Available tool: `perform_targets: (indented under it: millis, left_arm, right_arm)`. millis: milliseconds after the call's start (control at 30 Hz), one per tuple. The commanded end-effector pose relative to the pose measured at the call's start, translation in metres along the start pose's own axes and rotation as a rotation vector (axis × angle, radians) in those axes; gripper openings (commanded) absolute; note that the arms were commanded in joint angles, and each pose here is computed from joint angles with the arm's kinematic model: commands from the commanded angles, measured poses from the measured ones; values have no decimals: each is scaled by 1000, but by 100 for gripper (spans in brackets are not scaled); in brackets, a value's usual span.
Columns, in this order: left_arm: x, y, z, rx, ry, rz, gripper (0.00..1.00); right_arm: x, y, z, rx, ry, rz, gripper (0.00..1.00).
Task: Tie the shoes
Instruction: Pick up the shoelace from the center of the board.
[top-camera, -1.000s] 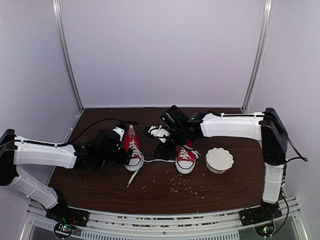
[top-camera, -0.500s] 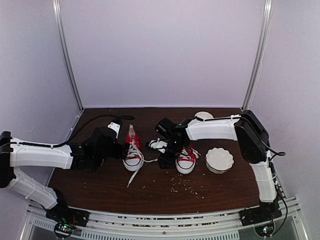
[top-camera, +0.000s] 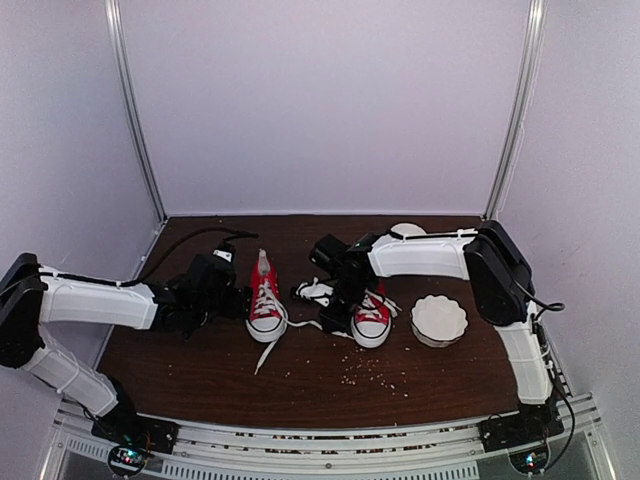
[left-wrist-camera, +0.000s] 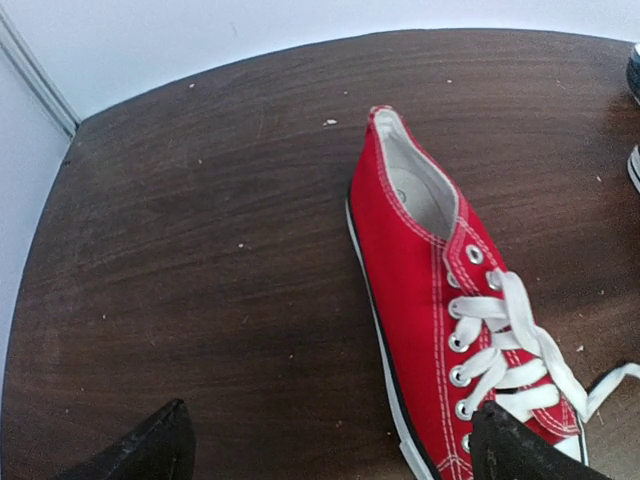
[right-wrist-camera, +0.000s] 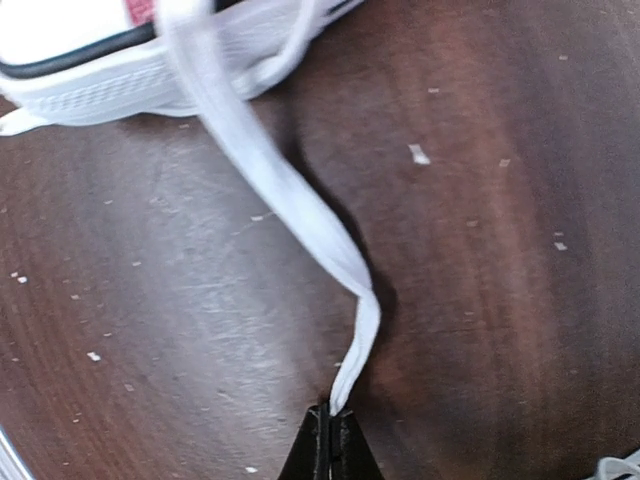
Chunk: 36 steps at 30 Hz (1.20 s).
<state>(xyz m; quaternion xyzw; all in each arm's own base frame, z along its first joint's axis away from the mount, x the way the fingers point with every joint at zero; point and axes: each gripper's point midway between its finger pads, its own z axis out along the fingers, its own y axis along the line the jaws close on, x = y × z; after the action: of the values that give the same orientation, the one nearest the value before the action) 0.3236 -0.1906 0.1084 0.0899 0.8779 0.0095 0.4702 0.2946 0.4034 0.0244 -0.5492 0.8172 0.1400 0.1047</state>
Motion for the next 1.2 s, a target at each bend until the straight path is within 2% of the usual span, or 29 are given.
perform_targets:
  millis: [0,133,300,533,700,1000,1167]
  left_arm:
    - [6,7,13,35,52,-142,98]
    - [11,3,19,47,74,-135,98]
    - [15,-19,25,149,109,-113,98]
    - [31,-39,40,221,207,-91,98]
    - [37,-48,45,253,249,-61,98]
    - [27,-44,45,237,201,-29,98]
    - [21,-52,53,304,171,-13,98]
  right_arm:
    - [-12,27,-28,-114,-90,-19,0]
    - [-25,42,-56,-160,-205,-48,0]
    - [-39,62,-88,-234,-345,-76,0]
    - [-50,68,-126,-227,-511,-97,0]
    - [-51,69,-137,-216,-542,-94,0]
    - [-54,79,-169,-218,-642,-123,0]
    - [-54,78,-183,-190,-691,-126,0]
